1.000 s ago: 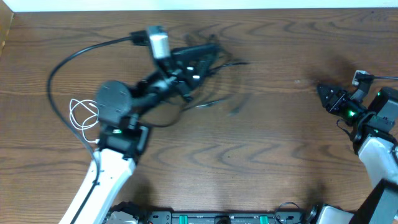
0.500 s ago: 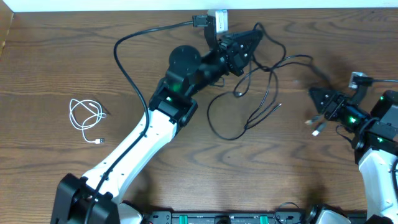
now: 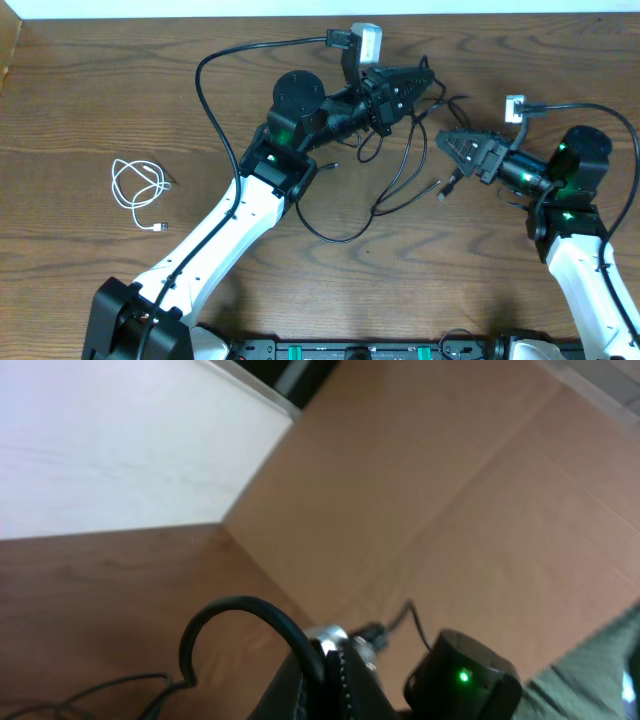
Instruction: Untangle cables
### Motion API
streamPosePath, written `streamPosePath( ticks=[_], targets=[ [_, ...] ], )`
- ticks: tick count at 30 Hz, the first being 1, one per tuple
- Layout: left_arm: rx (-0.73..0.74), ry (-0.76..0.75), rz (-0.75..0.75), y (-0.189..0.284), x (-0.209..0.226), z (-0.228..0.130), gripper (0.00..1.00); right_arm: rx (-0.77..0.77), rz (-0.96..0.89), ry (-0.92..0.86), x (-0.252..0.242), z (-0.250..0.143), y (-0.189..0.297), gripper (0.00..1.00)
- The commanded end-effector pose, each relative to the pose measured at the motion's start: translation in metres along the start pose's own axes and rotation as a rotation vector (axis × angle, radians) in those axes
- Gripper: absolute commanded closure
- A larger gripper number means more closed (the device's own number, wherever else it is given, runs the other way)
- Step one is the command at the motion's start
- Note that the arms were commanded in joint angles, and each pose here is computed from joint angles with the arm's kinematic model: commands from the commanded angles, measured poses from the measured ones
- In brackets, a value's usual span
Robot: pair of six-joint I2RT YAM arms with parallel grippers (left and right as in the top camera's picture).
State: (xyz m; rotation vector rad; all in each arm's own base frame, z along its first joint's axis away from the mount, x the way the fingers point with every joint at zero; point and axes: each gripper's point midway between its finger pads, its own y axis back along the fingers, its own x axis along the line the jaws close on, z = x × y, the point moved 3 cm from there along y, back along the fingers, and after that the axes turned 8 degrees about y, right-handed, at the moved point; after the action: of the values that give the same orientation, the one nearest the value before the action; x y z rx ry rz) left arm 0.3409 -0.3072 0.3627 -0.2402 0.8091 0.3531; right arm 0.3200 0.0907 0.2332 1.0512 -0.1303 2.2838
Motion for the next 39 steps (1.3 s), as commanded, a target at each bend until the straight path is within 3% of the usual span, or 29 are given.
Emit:
streamPosePath(
  ticks=[1,8,12,15,18,20,21,26,35,39],
  targets=[
    [0.025,-0.046,-0.074,0.004,-0.023,0.005,0.92,-0.044,-0.075,-0.133,-0.003,0.004,-0.009,0.36],
    [0.016,-0.054,-0.079,0.006,-0.027,0.008,0.93,0.025,-0.170,-0.067,-0.013,-0.019,-0.019,0.27],
    [0.006,-0.065,-0.091,0.009,-0.033,0.011,0.93,0.120,-0.193,0.005,-0.017,-0.042,-0.022,0.28],
    [0.004,-0.062,-0.095,0.010,-0.036,0.012,0.93,0.155,-0.208,0.087,-0.017,-0.050,-0.029,0.34],
    [0.006,-0.017,-0.096,0.010,-0.036,0.012,0.92,0.171,-0.182,0.172,-0.009,-0.055,-0.042,0.50],
    [0.017,-0.017,-0.104,0.010,-0.038,0.010,0.92,0.174,-0.165,0.204,-0.007,-0.056,-0.044,0.90],
    [0.027,-0.018,-0.112,0.011,-0.039,0.009,0.92,0.175,-0.166,0.229,-0.008,-0.055,-0.044,0.99],
    [0.073,-0.020,-0.098,0.014,-0.031,0.004,0.92,0.105,-0.194,0.293,-0.008,-0.033,-0.030,0.99],
    [0.079,0.081,0.236,0.039,0.048,0.005,0.92,-0.164,-0.310,0.415,0.024,0.032,0.046,0.99],
    [0.076,0.050,0.266,0.044,0.056,0.007,0.92,-0.245,-0.371,0.446,0.035,0.042,0.076,0.99]
  ],
)
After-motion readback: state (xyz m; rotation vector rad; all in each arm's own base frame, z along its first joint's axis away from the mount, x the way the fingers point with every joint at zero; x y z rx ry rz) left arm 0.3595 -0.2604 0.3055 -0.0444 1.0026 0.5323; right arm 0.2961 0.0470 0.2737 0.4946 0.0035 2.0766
